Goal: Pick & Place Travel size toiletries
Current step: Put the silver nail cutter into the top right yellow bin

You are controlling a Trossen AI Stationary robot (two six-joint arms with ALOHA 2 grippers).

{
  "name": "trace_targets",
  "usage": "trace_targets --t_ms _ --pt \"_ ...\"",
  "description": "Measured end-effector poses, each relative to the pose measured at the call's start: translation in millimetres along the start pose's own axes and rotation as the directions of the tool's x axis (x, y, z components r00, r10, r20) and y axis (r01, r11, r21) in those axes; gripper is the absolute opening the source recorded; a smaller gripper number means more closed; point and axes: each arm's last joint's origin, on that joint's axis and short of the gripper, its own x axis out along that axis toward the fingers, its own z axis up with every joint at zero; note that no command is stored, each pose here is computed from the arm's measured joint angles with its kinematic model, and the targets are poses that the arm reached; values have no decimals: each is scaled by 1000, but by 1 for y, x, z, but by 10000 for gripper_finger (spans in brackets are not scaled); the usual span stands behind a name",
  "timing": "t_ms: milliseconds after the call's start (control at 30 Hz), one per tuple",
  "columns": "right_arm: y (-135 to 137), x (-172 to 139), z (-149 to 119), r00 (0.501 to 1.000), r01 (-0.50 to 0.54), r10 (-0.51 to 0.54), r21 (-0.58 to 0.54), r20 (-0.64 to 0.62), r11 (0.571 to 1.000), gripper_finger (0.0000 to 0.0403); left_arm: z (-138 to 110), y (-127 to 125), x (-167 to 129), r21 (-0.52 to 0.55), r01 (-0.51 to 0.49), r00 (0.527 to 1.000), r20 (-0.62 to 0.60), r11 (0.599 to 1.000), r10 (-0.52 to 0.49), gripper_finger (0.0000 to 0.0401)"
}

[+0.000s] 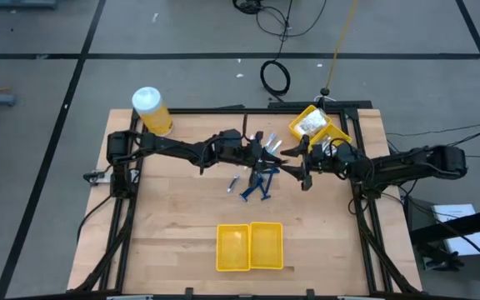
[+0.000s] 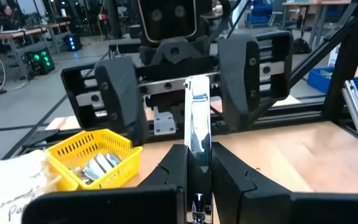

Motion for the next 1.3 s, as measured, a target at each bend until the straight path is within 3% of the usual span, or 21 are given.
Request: trace_targets --t_ms 200,467,733,833,967,1167,1300 --pt "0 0 1 1000 -2 2 -10 8 1000 159 0 0 0 2 0 1000 -2 1000 0 31" --pt "0 0 1 1000 -5 6 -59 8 998 36 -1 1 0 3 -22 1000 -6 1000 22 31" --pt "0 0 0 1000 7 -7 -68 1 998 36 0 1 0 -6 -92 996 -14 996 92 42" --pt "-2 0 -1 999 39 -40 -54 -15 998 36 2 -4 2 -44 -218 975 -53 975 215 75" --pt "-5 0 -5 995 89 -91 -46 -48 995 36 12 -12 8 26 -307 945 -111 951 308 136" --pt "-13 -3 -10 984 135 -139 -42 -111 990 36 25 -24 16 129 -342 901 -236 931 364 218" --pt "-23 -9 -20 925 304 -312 -71 -218 950 36 42 -31 11 120 -345 869 -334 931 365 250"
